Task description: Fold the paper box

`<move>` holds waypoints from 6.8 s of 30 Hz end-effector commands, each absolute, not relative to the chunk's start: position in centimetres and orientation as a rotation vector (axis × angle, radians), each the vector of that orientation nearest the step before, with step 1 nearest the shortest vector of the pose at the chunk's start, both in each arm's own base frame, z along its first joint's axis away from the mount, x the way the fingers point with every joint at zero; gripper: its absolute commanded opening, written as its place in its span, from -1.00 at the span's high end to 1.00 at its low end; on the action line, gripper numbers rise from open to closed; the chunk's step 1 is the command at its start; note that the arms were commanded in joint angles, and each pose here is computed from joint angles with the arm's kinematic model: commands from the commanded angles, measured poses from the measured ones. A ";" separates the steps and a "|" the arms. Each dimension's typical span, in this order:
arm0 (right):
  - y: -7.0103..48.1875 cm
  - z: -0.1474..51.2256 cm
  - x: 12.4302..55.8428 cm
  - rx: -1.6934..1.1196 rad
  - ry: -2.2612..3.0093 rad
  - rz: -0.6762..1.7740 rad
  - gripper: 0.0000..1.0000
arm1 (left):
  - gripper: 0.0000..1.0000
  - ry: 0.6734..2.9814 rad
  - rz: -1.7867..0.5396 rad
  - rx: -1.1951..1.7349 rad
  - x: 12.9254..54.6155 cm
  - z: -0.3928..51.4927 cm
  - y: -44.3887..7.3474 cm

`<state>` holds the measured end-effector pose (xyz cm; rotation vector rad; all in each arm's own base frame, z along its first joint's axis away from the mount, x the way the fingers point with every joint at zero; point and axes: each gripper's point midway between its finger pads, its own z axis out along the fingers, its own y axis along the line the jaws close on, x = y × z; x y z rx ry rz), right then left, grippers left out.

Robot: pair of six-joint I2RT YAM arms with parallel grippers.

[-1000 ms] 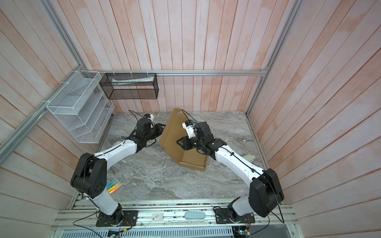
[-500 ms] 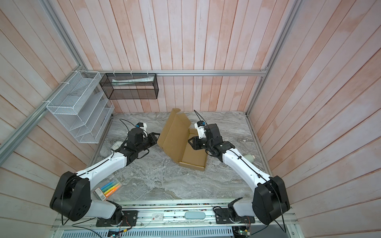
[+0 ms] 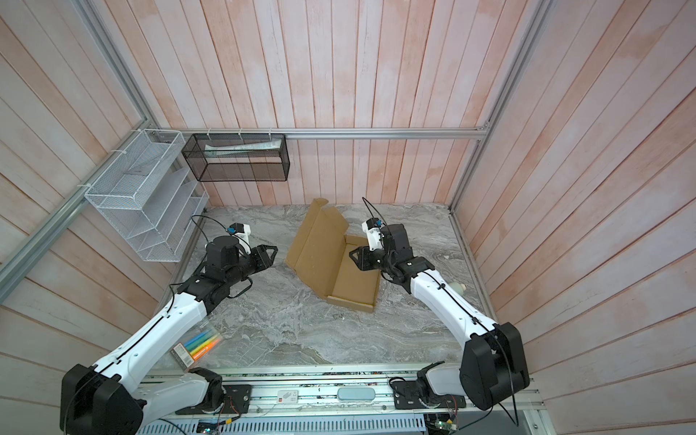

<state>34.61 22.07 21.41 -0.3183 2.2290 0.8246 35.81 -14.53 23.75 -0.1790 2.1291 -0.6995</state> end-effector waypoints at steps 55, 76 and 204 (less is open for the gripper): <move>19.2 21.3 32.9 -0.284 2.185 0.862 0.35 | 0.22 2.392 -0.758 0.549 44.8 22.3 -25.3; 18.8 21.5 33.6 -0.277 2.165 0.869 0.35 | 0.56 2.428 -0.641 0.612 44.7 22.1 -24.8; 22.2 19.7 46.8 -0.781 1.763 0.680 0.31 | 1.00 2.196 -0.440 1.117 41.2 26.4 -29.8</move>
